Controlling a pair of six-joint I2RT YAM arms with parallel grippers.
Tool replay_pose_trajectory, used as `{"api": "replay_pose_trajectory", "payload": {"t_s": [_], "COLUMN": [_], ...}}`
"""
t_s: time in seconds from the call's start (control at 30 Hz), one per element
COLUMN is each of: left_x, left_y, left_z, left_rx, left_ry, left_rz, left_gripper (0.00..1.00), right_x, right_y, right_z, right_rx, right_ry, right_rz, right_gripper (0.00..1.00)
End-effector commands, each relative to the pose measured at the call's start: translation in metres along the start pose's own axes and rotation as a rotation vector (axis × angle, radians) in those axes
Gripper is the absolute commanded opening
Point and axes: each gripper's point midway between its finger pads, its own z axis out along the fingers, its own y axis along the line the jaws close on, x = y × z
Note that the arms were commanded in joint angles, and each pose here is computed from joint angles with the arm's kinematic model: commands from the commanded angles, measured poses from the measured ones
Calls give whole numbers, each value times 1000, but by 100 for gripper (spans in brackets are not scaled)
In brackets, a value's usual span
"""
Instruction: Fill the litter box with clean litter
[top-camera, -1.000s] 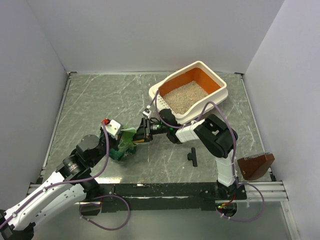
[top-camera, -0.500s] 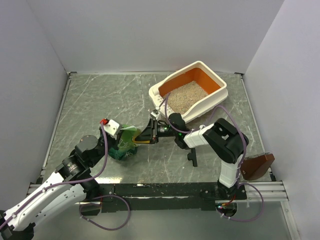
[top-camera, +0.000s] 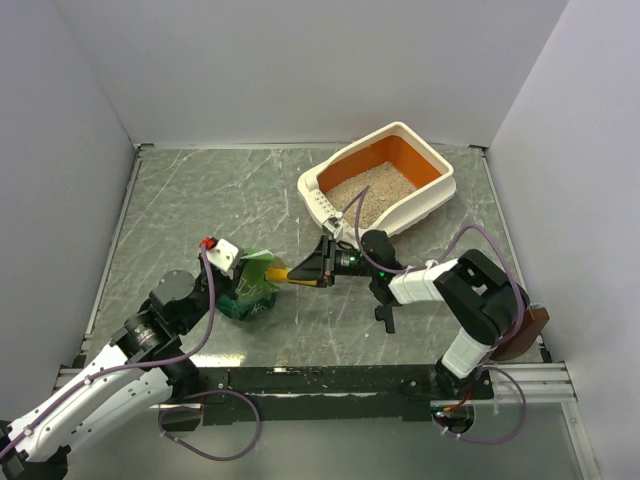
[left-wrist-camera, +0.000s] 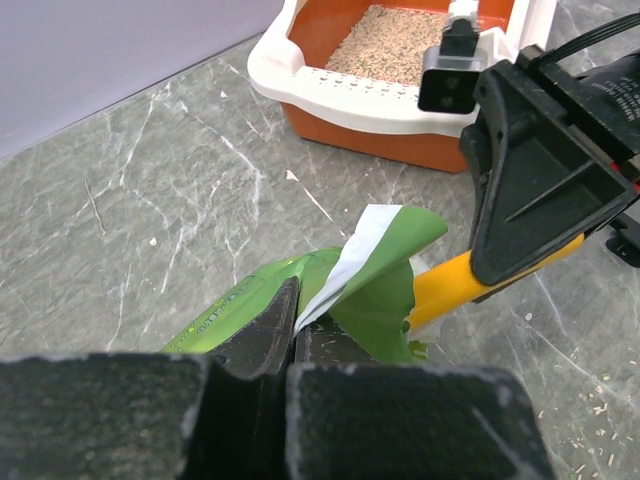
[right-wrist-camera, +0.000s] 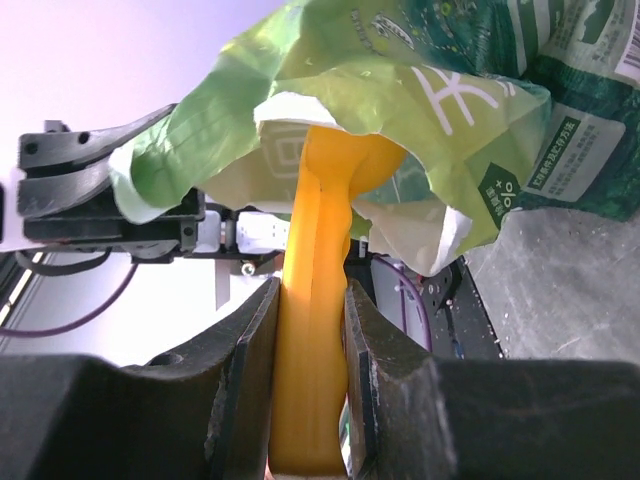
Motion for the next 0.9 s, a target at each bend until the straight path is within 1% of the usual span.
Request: {"api": "replay_pose_trajectory", "payload": {"t_s": [0.0, 0.4, 0.63, 0.87], "left_x": [-37, -38, -38, -37], "left_y": [-1, 2, 3, 6], "left_z": [-1, -3, -2, -3], "left_rx": [10, -8, -11, -26], "left_ry": [-132, -144, -142, -141], "left_rz": [-29, -27, -25, -24], "left_gripper": [1, 1, 1, 1], "right_x": [7, 16, 23, 29], "right_y": [36, 36, 27, 32], "right_z": [-17, -59, -83, -99], "right_rx": [-116, -110, -68, -36], "right_ry": [-8, -93, -151, -188], "right_rz": [-103, -111, -110, -133], "right_gripper": [0, 0, 0, 0]}}
